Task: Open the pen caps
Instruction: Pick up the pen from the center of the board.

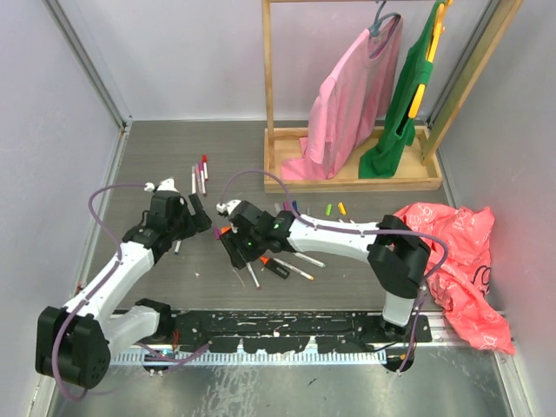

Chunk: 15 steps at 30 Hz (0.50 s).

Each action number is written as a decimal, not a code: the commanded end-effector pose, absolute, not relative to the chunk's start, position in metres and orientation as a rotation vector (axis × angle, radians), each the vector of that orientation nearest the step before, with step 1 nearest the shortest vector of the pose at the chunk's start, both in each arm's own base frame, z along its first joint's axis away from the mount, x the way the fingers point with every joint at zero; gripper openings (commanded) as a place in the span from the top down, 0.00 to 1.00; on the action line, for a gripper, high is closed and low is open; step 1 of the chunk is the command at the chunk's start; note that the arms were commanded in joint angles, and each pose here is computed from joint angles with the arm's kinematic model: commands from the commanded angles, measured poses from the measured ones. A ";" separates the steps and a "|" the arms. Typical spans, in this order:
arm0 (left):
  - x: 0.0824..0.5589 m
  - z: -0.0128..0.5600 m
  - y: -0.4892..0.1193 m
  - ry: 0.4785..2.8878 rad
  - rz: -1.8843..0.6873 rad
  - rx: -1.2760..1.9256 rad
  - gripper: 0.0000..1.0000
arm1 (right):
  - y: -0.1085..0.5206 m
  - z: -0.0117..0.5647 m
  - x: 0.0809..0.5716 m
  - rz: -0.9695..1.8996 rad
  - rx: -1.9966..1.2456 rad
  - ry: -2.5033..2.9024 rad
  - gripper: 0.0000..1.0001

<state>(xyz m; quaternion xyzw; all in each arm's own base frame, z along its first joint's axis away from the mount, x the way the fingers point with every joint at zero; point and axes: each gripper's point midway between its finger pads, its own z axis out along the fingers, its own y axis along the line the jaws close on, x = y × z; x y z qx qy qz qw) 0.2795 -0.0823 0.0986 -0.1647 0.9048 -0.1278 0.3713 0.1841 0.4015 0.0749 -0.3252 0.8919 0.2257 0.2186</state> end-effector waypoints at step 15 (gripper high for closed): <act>0.296 0.065 -0.028 2.484 -0.050 -0.436 0.29 | 0.326 0.202 0.201 1.236 -1.567 1.776 0.36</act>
